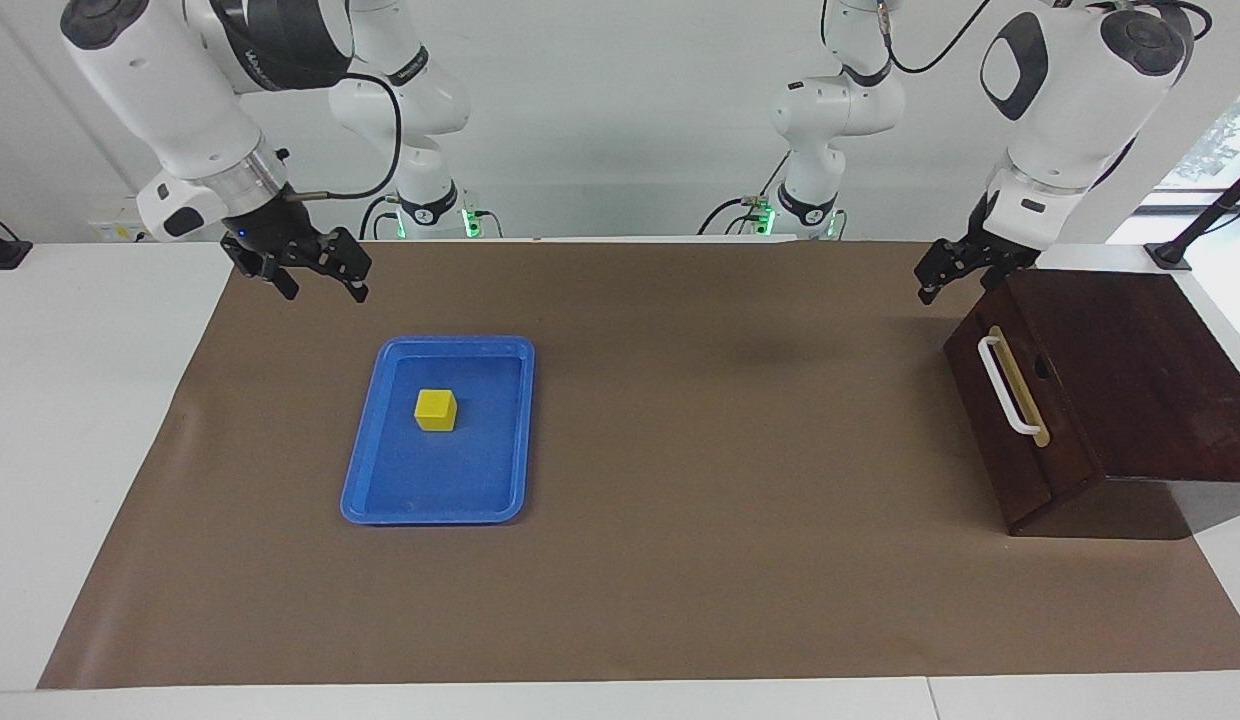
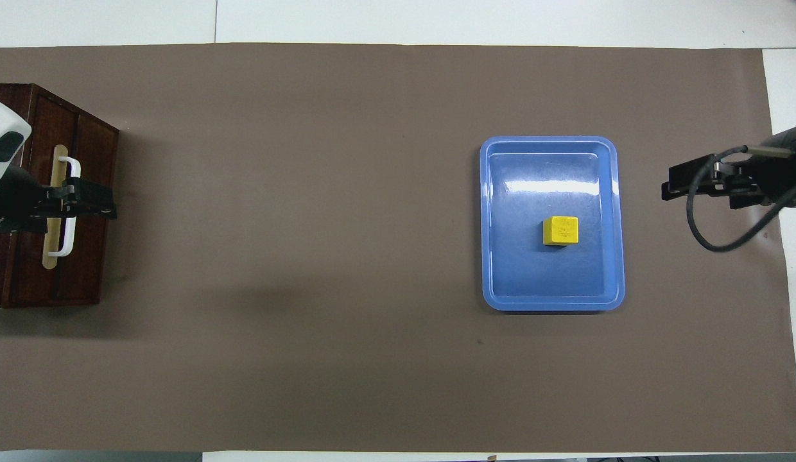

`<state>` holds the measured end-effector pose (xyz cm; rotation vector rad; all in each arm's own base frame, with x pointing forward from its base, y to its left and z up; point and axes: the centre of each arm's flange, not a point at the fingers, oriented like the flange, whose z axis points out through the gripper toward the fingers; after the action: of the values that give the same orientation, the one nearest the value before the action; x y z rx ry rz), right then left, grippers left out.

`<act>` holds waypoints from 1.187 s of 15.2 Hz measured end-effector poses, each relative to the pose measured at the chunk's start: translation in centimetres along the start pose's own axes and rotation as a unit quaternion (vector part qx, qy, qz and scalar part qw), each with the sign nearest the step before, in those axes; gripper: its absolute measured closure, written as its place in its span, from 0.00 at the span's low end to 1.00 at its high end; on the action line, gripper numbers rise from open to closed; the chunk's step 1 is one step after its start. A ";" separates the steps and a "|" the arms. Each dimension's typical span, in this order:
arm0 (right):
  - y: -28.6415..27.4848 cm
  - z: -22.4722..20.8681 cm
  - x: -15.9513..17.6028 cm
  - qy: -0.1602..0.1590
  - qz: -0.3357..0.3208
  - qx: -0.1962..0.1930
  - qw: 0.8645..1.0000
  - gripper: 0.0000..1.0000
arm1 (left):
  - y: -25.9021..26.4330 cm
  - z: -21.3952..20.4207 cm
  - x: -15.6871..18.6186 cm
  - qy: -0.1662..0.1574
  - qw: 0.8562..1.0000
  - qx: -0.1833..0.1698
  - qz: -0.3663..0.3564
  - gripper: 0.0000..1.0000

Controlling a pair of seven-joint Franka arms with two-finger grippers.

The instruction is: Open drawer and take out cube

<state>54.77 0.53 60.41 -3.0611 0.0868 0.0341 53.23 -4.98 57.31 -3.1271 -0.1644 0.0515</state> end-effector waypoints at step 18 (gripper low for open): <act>3.9 -0.4 -0.5 -0.066 -0.079 -0.045 0.994 0.00 | 0.7 -0.4 -0.6 -0.006 0.996 -0.009 0.090 0.00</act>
<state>54.02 -3.41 60.56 -3.1332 -0.1687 0.2366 52.73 -5.70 57.74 -3.1506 0.1166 0.0706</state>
